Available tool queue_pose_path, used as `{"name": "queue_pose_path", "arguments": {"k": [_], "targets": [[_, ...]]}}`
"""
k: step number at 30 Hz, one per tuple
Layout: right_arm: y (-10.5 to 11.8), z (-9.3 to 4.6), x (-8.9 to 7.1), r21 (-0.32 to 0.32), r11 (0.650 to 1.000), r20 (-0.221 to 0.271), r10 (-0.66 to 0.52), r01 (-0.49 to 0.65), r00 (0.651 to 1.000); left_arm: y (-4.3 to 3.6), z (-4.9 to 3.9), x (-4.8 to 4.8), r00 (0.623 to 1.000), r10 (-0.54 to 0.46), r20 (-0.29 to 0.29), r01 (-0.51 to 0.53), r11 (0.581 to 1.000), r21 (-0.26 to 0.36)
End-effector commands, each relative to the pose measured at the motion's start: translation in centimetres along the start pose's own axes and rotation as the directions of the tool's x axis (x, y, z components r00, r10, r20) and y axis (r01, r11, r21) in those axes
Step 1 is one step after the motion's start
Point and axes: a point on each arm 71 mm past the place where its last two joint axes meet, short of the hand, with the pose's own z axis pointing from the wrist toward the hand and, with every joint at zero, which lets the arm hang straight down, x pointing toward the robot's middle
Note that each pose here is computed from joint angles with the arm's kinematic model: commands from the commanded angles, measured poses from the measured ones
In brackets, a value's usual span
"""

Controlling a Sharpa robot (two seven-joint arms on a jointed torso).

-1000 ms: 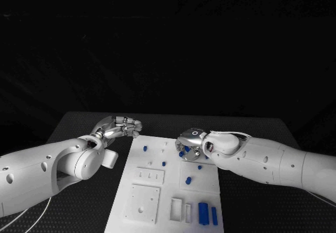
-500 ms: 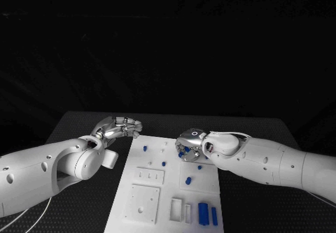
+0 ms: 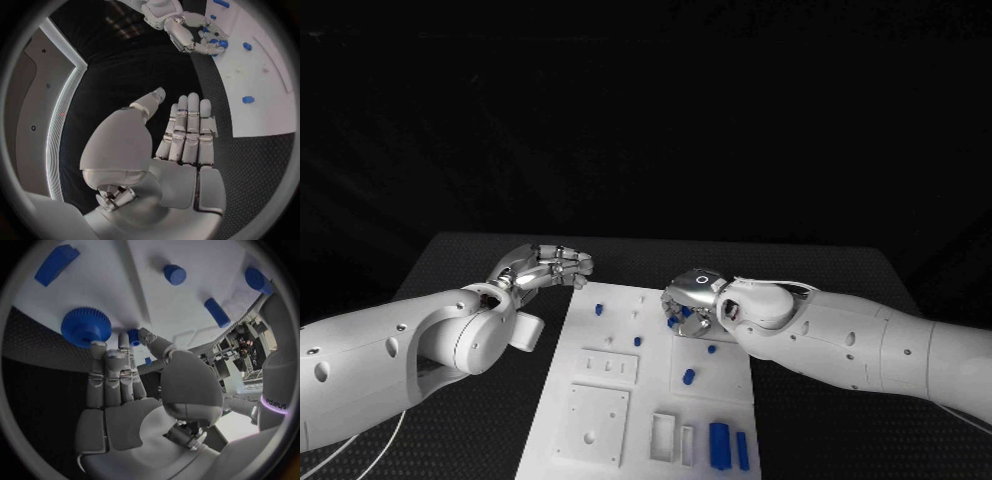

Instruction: Assemble the parts on the task board

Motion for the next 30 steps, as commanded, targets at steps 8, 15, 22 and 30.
{"name": "queue_pose_path", "arguments": {"k": [8,15,22,30], "targets": [[0.0,0.7,-2.0,0.092,0.996,0.15,-0.033,0.019,0.988,-0.07,-0.01,0.02,1.0,-0.007,-0.009,0.007,1.0,0.001],[1.0,1.9,-2.6,0.095,0.995,0.195,-0.061,0.043,0.979,-0.08,0.02,0.03,1.0,-0.007,-0.009,0.007,1.0,0.002],[1.8,3.3,-2.6,0.085,0.995,0.194,-0.073,0.057,0.978,-0.1,0.2,0.25,1.0,-0.007,-0.014,0.007,1.0,0.004],[2.4,4.2,-2.6,0.086,0.993,0.186,-0.098,0.083,0.978,-0.17,0.08,0.44,1.0,-0.009,-0.019,0.009,1.0,0.004]]}}
